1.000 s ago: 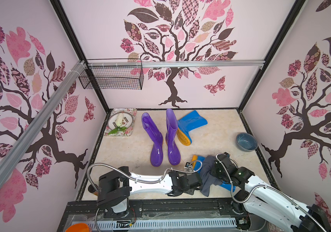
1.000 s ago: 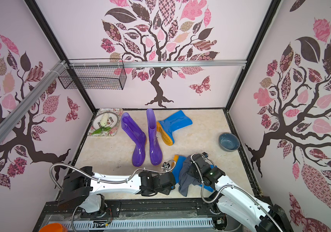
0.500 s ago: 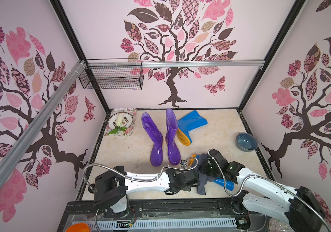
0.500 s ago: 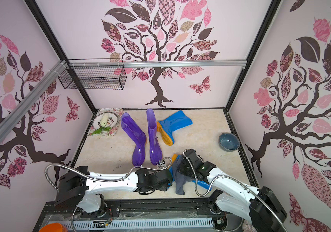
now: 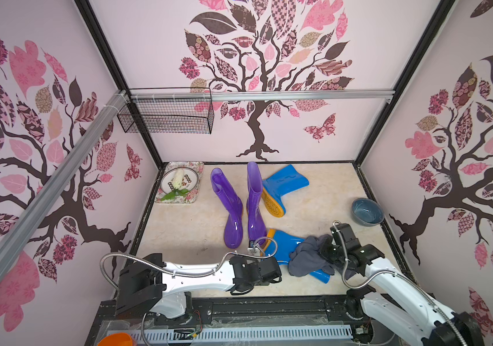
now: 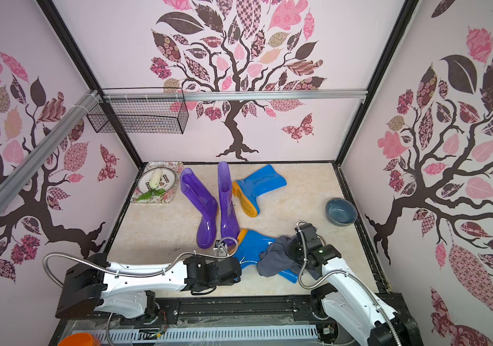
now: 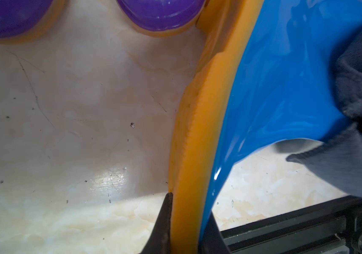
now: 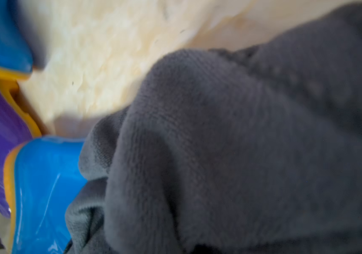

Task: Wipe the rubber boots with a cloth
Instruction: Wipe the dirt off the rubber boot.

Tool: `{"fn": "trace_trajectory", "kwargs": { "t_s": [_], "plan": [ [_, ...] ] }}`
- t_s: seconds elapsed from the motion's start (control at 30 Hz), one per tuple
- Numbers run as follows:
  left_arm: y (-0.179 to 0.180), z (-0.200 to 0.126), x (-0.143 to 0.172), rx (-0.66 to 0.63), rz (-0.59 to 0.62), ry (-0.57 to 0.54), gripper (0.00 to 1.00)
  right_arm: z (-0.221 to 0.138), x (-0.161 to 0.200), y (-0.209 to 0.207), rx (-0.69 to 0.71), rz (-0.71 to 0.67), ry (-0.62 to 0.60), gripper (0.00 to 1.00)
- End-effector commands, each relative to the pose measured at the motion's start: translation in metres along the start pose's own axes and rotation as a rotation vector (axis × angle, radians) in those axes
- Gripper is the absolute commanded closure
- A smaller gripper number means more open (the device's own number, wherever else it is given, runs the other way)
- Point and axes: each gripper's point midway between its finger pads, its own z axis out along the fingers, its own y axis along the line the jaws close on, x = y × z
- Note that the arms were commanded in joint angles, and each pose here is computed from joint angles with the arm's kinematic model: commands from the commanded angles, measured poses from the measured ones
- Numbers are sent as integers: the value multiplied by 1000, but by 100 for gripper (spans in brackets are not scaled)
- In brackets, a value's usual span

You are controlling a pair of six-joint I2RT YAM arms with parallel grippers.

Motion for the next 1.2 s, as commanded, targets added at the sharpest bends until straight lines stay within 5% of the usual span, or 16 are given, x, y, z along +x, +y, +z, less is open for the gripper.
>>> {"fn": "trace_trajectory", "kwargs": {
  "t_s": [0.0,0.2,0.33,0.53,0.67,0.77,0.93,1.0,1.17],
  "plan": [
    [19,10,4,-97,-6,1,100,-22,10,80,-170,-112,-4,100],
    [12,10,5,-78,-5,2,100,13,31,77,-162,-28,96,100],
    [11,11,7,-74,-6,8,100,13,23,13,50,91,2,100],
    [7,12,7,-56,-1,8,100,-18,-5,-41,111,134,-142,100],
    [0,10,4,-35,1,4,100,-20,0,-5,-40,7,-32,100],
    [-6,9,2,-22,8,3,100,-22,23,46,-185,-125,49,100],
    [-12,9,3,-7,8,14,100,-10,81,100,-239,-299,152,100],
    [-11,9,4,-3,5,16,100,12,96,95,-221,-298,212,100],
    [-9,8,6,5,-2,22,100,25,63,21,70,-198,51,100]
  ]
}}
